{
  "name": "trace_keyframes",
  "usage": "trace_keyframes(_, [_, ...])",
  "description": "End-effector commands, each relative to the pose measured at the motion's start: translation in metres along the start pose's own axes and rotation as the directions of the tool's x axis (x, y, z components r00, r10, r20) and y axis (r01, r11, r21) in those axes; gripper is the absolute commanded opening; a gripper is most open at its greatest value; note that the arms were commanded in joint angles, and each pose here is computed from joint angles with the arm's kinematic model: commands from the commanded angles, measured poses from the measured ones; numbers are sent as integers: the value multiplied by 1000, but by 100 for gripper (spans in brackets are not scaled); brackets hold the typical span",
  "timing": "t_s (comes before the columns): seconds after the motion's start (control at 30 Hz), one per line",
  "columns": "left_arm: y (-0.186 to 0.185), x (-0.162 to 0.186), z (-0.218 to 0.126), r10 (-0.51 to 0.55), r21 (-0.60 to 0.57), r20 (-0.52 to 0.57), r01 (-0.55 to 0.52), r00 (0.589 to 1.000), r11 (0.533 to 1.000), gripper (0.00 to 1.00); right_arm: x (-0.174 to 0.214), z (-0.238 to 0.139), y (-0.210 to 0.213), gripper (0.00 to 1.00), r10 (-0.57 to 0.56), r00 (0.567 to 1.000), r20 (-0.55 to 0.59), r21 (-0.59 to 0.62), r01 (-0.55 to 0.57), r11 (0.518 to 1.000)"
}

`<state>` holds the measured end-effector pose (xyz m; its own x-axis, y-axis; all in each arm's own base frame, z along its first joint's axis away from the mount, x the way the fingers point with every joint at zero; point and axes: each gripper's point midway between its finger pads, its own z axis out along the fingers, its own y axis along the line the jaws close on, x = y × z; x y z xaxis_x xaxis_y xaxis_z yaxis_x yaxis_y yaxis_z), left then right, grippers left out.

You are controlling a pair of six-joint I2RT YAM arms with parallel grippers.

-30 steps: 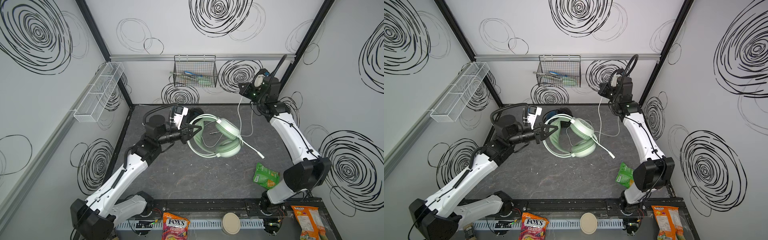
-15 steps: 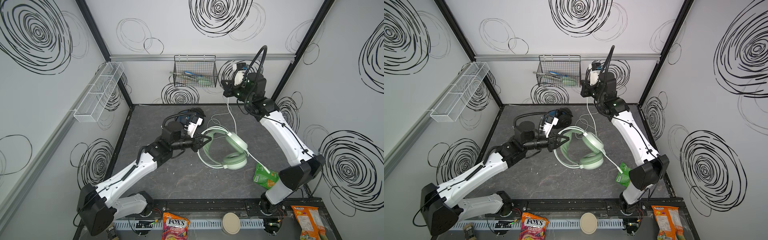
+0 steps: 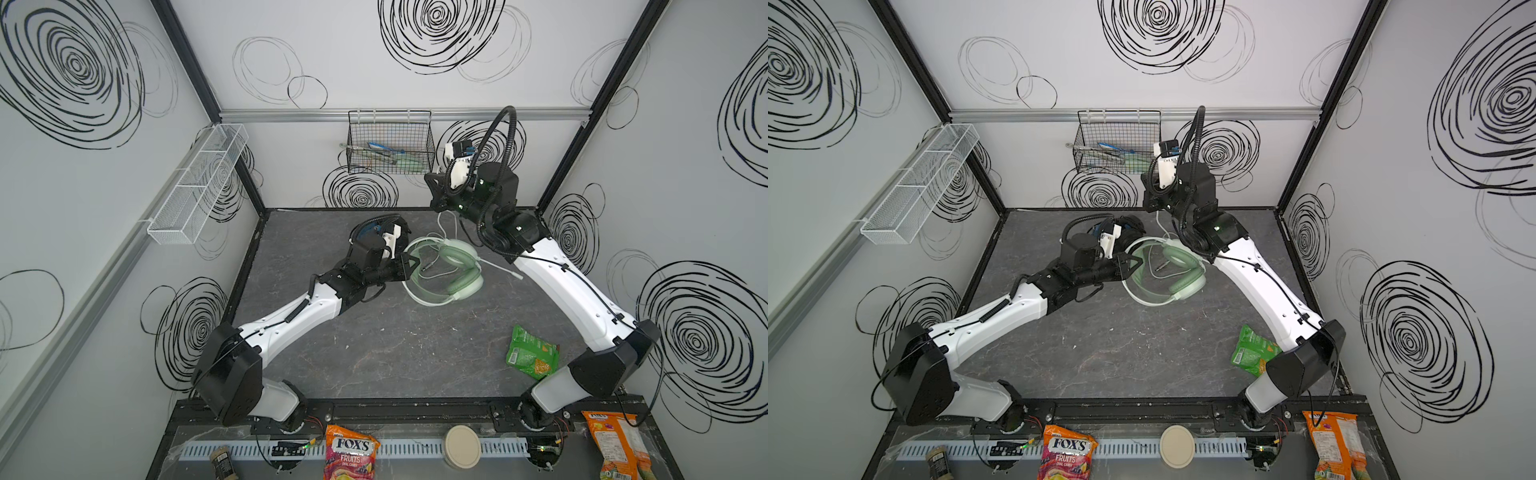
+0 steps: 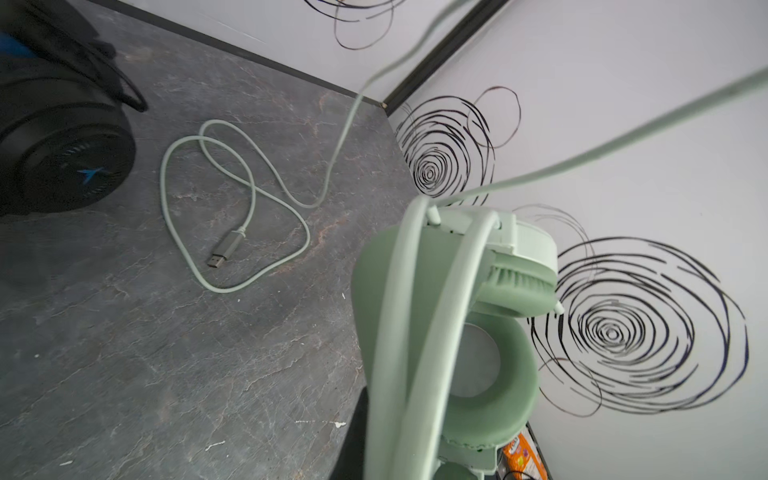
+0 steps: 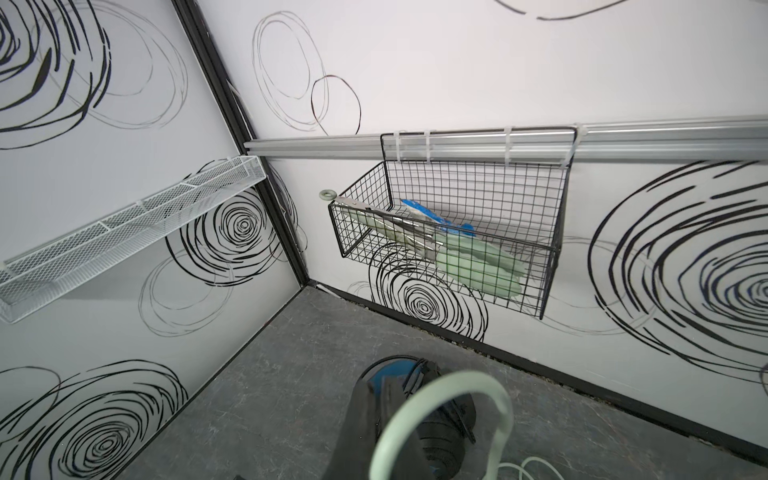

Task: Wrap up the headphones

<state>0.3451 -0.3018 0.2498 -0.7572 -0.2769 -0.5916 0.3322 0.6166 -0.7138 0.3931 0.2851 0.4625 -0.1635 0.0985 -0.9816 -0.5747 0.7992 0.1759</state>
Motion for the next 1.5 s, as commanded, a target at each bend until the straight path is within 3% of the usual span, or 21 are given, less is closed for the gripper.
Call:
trace_keyframes(0.0, [-31, -75, -23, -30, 44, 249, 20, 968, 999, 0, -29, -26, 21, 0, -76, 992, 103, 9, 75, 997])
trace_keyframes(0.23, [2, -98, -51, -5, -127, 391, 59, 920, 990, 0, -25, -43, 45, 0, -197, 974, 116, 7, 197, 980])
trace_keyframes(0.47, [20, -141, -88, 39, -227, 567, 110, 823, 968, 0, -10, -68, 80, 0, -310, 945, 104, -23, 314, 949])
trace_keyframes(0.67, [27, -171, -115, 113, -300, 652, 118, 749, 947, 0, -19, -89, 75, 1, -336, 935, 110, 27, 335, 942])
trace_keyframes(0.83, [11, -198, -160, 248, -382, 731, 81, 635, 920, 0, -28, -107, 68, 3, -307, 943, 131, 54, 302, 952])
trace_keyframes(0.93, [-5, -212, -181, 315, -415, 741, 35, 593, 909, 0, -30, -114, 48, 6, -272, 955, 121, 146, 254, 956])
trace_keyframes(1.03, [-24, -222, -188, 344, -378, 710, -79, 615, 922, 0, -25, -114, 4, 6, -213, 976, 53, 285, 189, 940])
trace_keyframes(1.17, [-35, -207, -177, 340, -284, 585, -207, 736, 936, 0, -34, -124, -63, 7, -84, 994, 69, 390, 51, 919])
trace_keyframes(1.27, [-34, -181, -169, 308, -200, 508, -238, 804, 951, 0, -50, -132, -84, 7, -80, 991, 112, 400, 29, 916])
trace_keyframes(1.4, [-22, -159, -174, 323, -236, 489, -233, 810, 943, 0, -62, -131, -80, 8, -153, 984, 93, 371, 109, 922])
trace_keyframes(1.47, [-13, -160, -188, 329, -284, 525, -203, 785, 937, 0, -62, -133, -75, 9, -174, 981, 84, 351, 135, 927])
